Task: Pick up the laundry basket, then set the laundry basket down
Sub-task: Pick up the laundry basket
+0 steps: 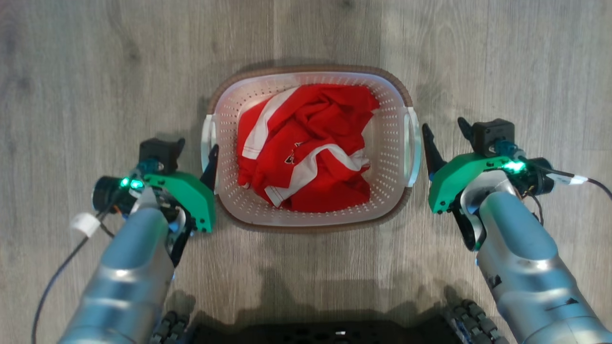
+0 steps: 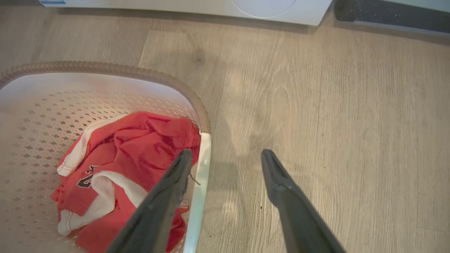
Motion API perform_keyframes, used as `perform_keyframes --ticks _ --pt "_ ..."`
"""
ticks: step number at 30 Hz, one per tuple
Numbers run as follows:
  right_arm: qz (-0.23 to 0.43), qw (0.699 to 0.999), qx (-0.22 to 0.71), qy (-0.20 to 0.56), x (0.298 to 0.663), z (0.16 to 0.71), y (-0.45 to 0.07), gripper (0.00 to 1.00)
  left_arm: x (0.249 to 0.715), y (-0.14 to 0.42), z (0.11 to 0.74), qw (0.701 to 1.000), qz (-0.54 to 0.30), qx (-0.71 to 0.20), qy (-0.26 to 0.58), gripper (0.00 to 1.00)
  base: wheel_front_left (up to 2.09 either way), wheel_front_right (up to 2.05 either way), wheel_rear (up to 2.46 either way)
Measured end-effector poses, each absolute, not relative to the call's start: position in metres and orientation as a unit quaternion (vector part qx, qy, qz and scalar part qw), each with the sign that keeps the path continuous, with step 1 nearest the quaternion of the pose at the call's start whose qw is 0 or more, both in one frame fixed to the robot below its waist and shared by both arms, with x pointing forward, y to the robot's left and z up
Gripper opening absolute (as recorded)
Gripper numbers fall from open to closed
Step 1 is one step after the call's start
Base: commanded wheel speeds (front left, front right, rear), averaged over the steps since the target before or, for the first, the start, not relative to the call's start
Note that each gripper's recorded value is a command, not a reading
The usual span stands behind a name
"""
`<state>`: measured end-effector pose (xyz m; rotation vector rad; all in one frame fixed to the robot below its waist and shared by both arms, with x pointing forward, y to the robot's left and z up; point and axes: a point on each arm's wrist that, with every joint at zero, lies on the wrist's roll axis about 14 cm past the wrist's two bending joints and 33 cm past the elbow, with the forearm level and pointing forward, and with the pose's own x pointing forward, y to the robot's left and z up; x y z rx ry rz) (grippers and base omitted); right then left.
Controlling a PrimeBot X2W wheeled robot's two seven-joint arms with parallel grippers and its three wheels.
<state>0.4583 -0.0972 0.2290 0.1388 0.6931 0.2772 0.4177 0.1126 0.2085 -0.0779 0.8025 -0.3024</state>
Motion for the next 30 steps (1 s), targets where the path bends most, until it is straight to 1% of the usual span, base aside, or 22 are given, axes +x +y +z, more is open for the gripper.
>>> perform_keyframes --ticks 5,9,16,23,25,30 --pt "0.141 0.916 0.072 0.370 0.443 0.211 -0.094 1.00 0.421 0.112 0.197 0.902 -0.150 -0.040 0.403 1.00 0.00 0.00 0.00" --pt "0.145 0.907 0.078 0.387 0.435 0.203 -0.090 1.00 0.412 0.112 0.186 0.892 -0.147 -0.046 0.426 1.00 0.00 0.00 0.00" --pt "0.150 0.904 0.079 0.394 0.440 0.197 -0.087 1.00 0.409 0.110 0.176 0.884 -0.141 -0.058 0.441 1.00 0.00 0.00 0.00" --pt "0.156 0.892 0.086 0.415 0.431 0.185 -0.081 1.00 0.408 0.110 0.170 0.879 -0.142 -0.063 0.451 1.00 0.00 0.00 0.00" --pt "0.158 0.890 0.087 0.418 0.433 0.182 -0.078 1.00 0.403 0.110 0.164 0.873 -0.142 -0.063 0.462 1.00 0.00 0.00 0.00" --pt "0.160 0.887 0.089 0.424 0.435 0.176 -0.076 1.00 0.405 0.109 0.160 0.870 -0.143 -0.067 0.467 1.00 0.00 0.00 0.00"
